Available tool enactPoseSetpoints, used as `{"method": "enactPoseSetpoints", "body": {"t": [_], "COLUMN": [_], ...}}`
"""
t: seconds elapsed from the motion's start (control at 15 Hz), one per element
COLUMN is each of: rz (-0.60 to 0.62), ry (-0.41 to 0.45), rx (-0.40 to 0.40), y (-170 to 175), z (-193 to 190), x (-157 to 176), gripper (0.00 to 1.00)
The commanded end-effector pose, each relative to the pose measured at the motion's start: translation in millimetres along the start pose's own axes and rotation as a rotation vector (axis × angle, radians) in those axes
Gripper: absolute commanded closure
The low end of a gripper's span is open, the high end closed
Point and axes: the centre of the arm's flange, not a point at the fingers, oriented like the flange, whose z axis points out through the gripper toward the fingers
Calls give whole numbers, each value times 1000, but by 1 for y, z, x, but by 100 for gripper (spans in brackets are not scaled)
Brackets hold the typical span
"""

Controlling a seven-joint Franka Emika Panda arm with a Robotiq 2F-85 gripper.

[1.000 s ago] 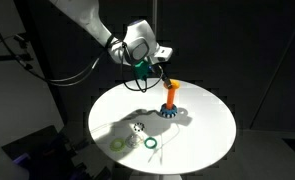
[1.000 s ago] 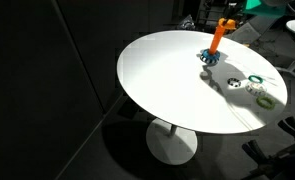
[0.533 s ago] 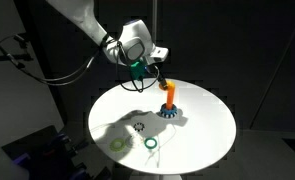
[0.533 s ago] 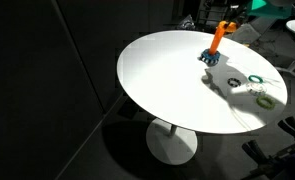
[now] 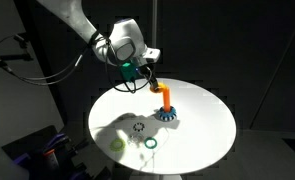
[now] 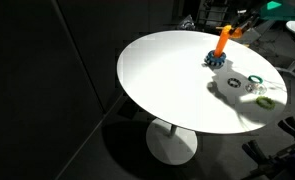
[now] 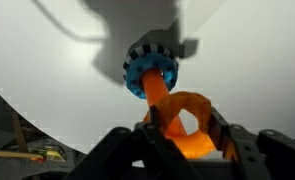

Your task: Remove the orange circular object from the wooden object

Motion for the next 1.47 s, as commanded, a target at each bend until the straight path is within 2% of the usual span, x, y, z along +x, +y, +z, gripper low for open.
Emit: {"method": "enactPoseSetpoints", "body": {"t": [0.0,0.2,0.67,1.4], "rz": [-51,-75,-134,-168], "ry": [-64,-91,-126,-143], "rx": [-12,-12,-1,11], "y": [9,13,19,20], "z": [-7,-10,-20,-33], "x": [-19,-27,-41,-44], "gripper": [52,55,54,53]}}
